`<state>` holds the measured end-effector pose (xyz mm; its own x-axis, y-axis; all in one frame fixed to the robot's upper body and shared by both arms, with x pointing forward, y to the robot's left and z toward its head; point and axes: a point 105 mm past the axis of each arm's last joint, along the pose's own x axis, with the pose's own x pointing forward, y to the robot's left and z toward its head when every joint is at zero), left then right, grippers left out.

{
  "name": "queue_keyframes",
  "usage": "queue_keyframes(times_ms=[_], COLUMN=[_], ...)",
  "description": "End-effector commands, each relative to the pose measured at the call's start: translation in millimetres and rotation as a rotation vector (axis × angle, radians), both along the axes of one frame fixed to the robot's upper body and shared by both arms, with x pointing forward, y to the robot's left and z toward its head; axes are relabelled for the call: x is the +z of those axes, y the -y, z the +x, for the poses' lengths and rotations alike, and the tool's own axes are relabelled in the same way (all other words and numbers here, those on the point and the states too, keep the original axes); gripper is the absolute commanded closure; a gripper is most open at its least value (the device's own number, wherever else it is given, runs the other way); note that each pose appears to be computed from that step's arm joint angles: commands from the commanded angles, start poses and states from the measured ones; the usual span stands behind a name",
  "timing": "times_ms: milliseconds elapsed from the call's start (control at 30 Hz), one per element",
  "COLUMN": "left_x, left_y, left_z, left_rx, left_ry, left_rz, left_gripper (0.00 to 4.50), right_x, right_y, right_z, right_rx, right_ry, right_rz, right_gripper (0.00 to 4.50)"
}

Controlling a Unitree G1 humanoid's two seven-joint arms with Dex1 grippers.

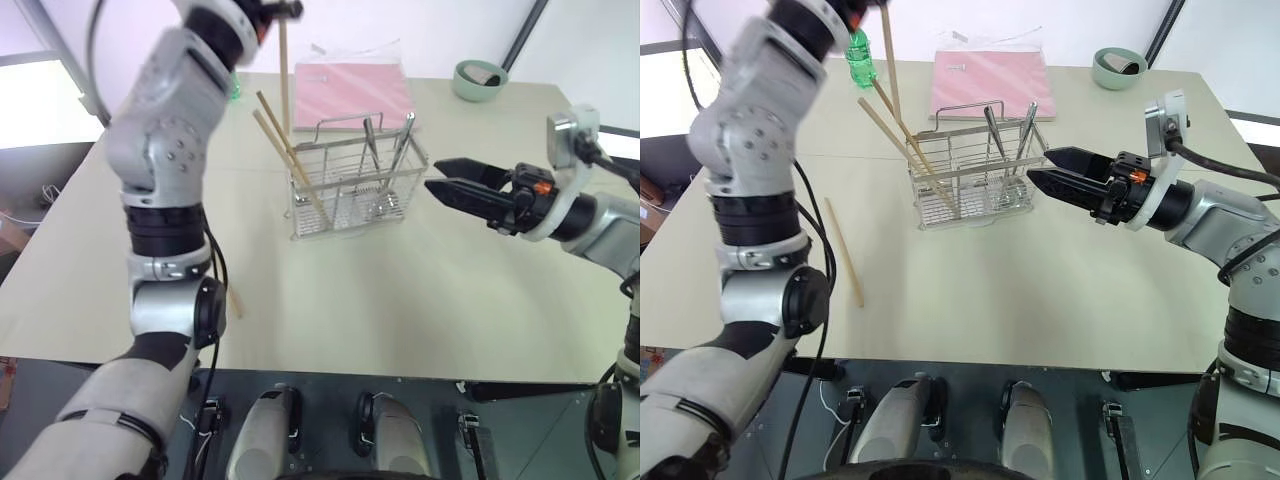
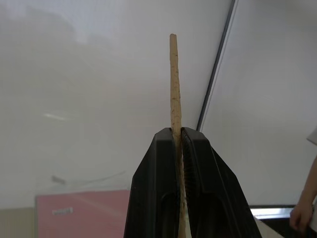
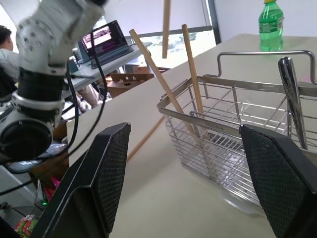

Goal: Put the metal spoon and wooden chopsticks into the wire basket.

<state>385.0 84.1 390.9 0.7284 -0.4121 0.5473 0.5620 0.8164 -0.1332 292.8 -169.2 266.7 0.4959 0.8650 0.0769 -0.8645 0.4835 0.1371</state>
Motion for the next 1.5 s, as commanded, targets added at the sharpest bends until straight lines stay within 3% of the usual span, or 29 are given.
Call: queue_keyframes(times_ms=[33,467,500,567,733,1000,1133,1233,1300,1367,1500], left_x=[15,-9,-9,-7,3,48,76,60,32,-15,-95], left_y=[3,13,13,12,9,-26,-77,-113,-141,-158,-152], left_z=[-10,5,5,5,-1,-24,-40,-32,-24,-19,-19], left_rx=[0.018,0.033,0.028,0.025,0.021,0.099,0.264,0.431,0.587,0.703,0.687], left_ry=[0.106,0.103,0.101,0.104,0.121,0.187,0.168,-0.017,-0.229,-0.48,-0.818], left_rz=[-0.002,0.035,0.03,0.029,0.016,-0.014,0.041,0.081,0.082,0.13,0.102], left_gripper=[4.47,4.47,3.75,3.24,0.7,0.7,0.7,0.7,0.7,0.7,0.7], right_x=[14,16,16,15,15,15,14,11,10,8,3], right_y=[2,4,4,5,5,4,6,7,8,8,3], right_z=[-5,-4,-4,-4,-3,1,3,4,5,7,7], right_rx=[-0.005,-0.03,-0.03,-0.032,-0.034,-0.03,-0.034,-0.032,-0.03,-0.026,0.002], right_ry=[0.068,0.066,0.065,0.064,0.06,0.061,0.065,0.066,0.067,0.069,0.072], right_rz=[0.024,0.043,0.043,0.044,0.05,0.06,0.048,0.034,0.028,0.024,-0.013], right_gripper=[0.9,0.9,0.9,0.9,0.9,0.9,0.9,0.9,0.9,0.9,0.9])
